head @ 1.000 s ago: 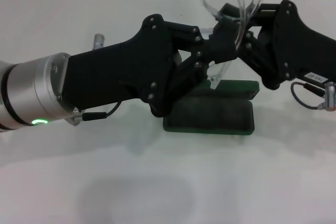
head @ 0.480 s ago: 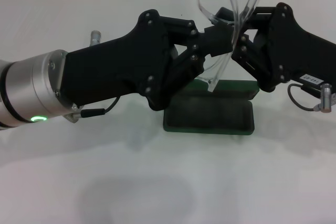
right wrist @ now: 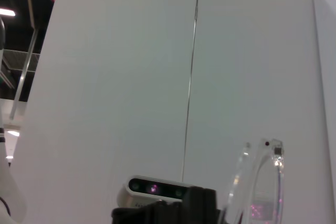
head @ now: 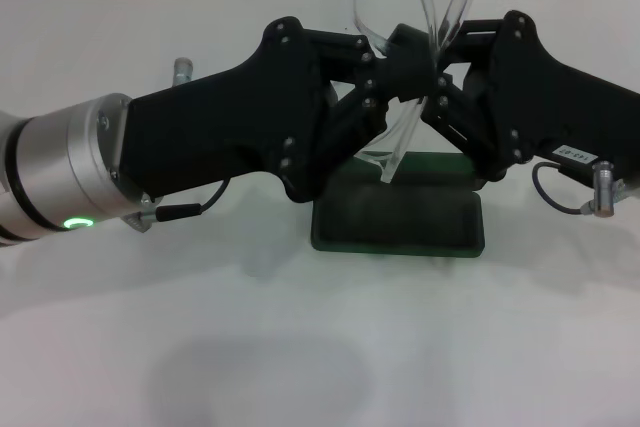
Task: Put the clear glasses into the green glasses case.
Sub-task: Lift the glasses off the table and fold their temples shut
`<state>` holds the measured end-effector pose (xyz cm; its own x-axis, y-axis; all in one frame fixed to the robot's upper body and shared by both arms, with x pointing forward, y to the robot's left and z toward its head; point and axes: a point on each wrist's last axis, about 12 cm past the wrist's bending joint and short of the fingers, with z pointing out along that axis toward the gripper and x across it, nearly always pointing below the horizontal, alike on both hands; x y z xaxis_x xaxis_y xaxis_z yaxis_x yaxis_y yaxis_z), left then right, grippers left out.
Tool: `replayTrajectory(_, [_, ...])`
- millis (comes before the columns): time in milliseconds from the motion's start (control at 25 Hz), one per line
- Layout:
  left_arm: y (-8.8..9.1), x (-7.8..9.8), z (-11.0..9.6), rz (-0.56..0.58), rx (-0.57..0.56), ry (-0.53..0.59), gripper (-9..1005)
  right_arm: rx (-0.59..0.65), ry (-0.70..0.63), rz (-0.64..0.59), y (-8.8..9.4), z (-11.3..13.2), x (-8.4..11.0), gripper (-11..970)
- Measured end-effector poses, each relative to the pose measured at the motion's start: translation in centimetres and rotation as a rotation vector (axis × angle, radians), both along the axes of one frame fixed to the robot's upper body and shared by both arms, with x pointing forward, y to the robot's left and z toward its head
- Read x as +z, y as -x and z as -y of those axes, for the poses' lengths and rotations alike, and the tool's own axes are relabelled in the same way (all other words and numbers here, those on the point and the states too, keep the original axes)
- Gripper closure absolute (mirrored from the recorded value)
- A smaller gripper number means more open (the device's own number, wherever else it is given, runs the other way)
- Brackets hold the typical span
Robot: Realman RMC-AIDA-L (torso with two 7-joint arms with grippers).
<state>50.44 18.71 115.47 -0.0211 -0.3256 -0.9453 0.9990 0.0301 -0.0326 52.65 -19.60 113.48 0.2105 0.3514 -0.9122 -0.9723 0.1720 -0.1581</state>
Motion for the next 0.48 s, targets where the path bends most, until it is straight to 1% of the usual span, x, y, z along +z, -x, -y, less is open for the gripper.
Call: replayTrajectory(480, [-0.23, 0.03, -0.59, -0.006, 0.041, 0.016, 973, 0.01, 0.007, 0.002, -0.1, -0.25, 0.07, 849])
